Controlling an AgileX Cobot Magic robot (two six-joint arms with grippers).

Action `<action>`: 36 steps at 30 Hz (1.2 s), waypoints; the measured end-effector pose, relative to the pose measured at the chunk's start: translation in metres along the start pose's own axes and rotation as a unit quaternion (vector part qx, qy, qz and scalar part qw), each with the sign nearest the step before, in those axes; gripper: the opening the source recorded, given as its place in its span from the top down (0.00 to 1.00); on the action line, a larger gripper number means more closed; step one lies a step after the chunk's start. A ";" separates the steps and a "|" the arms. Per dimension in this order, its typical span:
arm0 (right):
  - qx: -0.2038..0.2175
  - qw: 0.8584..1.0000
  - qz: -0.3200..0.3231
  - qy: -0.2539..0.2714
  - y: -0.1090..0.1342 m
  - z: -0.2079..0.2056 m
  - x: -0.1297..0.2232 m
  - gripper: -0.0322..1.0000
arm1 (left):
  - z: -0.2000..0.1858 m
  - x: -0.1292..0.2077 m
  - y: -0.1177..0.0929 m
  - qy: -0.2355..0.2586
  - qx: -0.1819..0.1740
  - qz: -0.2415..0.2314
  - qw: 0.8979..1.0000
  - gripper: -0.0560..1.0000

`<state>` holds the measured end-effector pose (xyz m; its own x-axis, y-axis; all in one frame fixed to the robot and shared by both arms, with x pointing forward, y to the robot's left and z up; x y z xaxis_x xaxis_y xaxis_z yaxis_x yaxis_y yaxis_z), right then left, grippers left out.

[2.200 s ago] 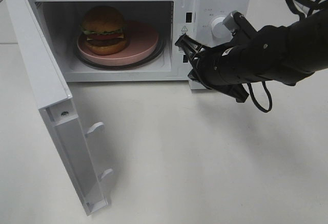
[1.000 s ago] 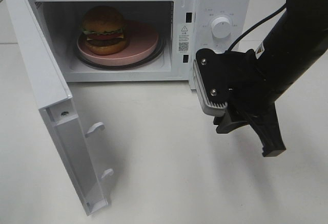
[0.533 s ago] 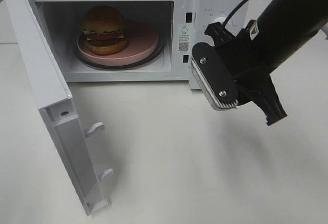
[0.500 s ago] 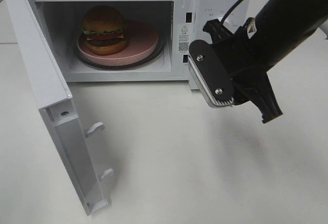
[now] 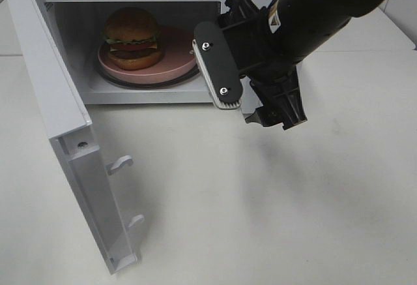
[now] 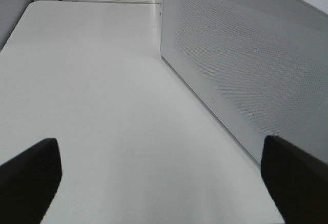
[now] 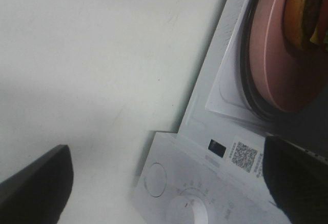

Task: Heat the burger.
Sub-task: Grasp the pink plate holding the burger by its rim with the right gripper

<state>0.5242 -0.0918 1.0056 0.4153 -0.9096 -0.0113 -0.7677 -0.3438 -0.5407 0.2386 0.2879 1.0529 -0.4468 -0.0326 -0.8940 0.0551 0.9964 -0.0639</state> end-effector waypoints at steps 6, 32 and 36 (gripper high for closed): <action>0.008 1.000 -0.003 0.001 -0.011 0.010 -0.013 0.05 | 0.000 0.000 0.000 0.000 0.000 0.000 1.000 0.02; 0.039 0.999 0.031 -0.011 -0.062 0.093 -0.041 0.09 | 0.000 0.000 0.000 0.000 0.000 0.000 1.000 0.02; 0.040 0.998 0.037 -0.010 -0.067 0.106 -0.044 0.10 | 0.000 0.000 0.000 0.000 0.000 0.000 1.000 0.02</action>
<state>0.6091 -0.0038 0.9526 0.3687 -0.9268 -0.0711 -0.7562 -0.2546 -0.6028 0.2386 0.2879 1.0529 -0.4468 -0.0326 -0.8940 0.0551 0.9964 -0.0639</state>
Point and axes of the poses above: a point on each arm's last joint axis where the gripper is mounted, z pointing out along that axis toward the gripper, y along the wrist's bending axis when the last joint is at zero, x = y × z, the point moved 1 cm from there along z, pointing out along that axis toward the gripper, and after that the axes turned 2 degrees about -z, right-handed, at the moved point
